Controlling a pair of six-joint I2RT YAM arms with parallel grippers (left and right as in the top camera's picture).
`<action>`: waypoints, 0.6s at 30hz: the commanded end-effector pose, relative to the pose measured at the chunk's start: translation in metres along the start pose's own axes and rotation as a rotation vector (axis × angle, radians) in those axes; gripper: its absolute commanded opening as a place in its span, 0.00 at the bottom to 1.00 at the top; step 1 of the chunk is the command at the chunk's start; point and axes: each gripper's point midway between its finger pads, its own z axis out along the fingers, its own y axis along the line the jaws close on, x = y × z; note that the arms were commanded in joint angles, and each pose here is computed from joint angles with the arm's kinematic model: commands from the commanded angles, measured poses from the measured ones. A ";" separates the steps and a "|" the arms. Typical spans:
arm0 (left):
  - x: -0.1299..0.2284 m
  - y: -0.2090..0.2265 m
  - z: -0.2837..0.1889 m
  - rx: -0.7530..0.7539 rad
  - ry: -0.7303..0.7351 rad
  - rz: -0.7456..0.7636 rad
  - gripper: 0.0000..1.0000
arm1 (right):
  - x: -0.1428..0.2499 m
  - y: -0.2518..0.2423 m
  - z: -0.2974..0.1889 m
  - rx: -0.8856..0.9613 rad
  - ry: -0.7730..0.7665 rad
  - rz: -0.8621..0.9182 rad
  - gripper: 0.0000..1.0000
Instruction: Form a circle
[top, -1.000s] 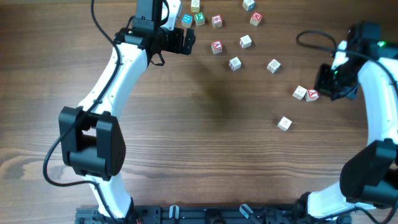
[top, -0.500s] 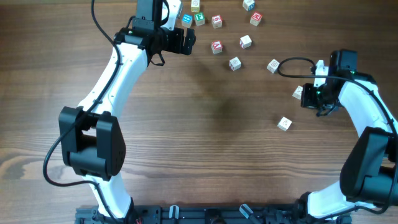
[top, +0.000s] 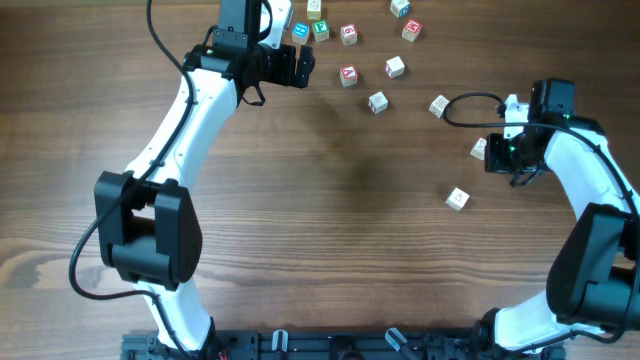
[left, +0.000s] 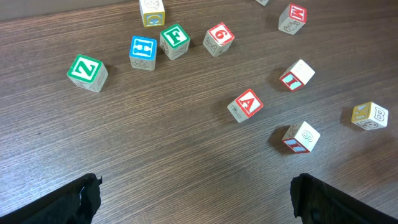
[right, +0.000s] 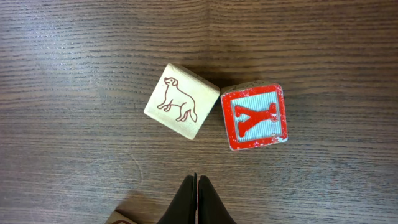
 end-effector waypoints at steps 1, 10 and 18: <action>0.005 -0.003 0.005 0.011 0.015 -0.002 1.00 | 0.004 0.004 0.009 -0.020 0.024 -0.014 0.05; 0.005 -0.003 0.005 0.010 0.015 -0.002 1.00 | 0.005 -0.010 0.014 0.060 0.034 0.123 0.04; 0.005 -0.003 0.005 0.011 0.015 -0.002 1.00 | 0.005 -0.010 0.014 0.059 0.034 0.123 0.05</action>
